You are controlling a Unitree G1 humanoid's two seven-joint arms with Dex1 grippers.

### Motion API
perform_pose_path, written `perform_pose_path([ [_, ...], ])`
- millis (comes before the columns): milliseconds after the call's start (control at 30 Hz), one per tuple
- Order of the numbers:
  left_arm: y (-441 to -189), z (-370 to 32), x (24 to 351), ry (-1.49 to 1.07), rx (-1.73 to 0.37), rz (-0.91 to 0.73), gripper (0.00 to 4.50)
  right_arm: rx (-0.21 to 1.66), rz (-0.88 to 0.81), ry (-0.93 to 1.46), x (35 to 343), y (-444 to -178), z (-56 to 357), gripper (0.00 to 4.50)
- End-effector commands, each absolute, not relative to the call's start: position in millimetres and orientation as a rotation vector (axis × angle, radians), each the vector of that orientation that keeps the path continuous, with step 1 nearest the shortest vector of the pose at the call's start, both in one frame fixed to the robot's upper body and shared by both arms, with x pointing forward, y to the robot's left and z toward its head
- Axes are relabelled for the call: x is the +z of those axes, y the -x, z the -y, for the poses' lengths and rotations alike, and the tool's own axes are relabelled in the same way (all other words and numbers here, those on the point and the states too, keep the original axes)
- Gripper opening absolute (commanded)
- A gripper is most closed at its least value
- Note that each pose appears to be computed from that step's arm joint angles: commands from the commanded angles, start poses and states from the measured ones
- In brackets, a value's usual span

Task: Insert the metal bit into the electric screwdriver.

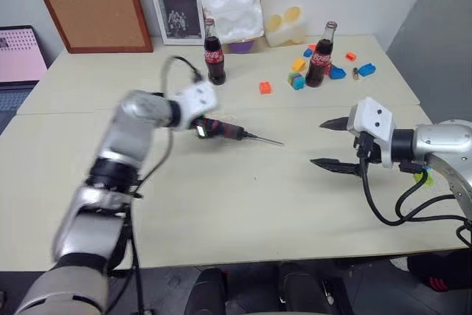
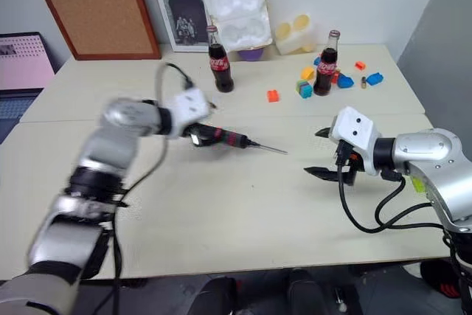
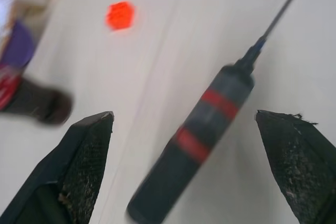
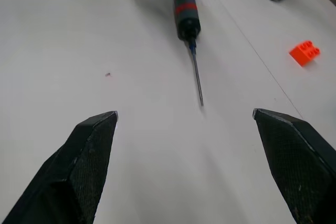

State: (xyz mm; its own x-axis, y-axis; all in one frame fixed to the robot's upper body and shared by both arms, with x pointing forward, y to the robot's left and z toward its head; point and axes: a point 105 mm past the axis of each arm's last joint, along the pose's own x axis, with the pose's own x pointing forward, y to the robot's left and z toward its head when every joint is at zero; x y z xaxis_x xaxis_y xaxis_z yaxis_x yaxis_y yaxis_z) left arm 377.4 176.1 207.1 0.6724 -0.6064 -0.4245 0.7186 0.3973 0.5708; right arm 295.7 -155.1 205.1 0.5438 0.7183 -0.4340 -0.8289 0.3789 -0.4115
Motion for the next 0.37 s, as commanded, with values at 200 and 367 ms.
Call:
perform_pose_path([
  [200, -309.5, -228.1, 199.7, -0.598, -0.768, -0.242, 4.49, 0.988, -0.154, 0.622, 217.9, -292.1, 168.8, 4.33],
  [367, -297.9, -235.2, 186.7, -0.535, -0.726, -0.250, 4.49, 0.979, -0.148, 0.607, 218.7, -297.0, 174.2, 4.33],
])
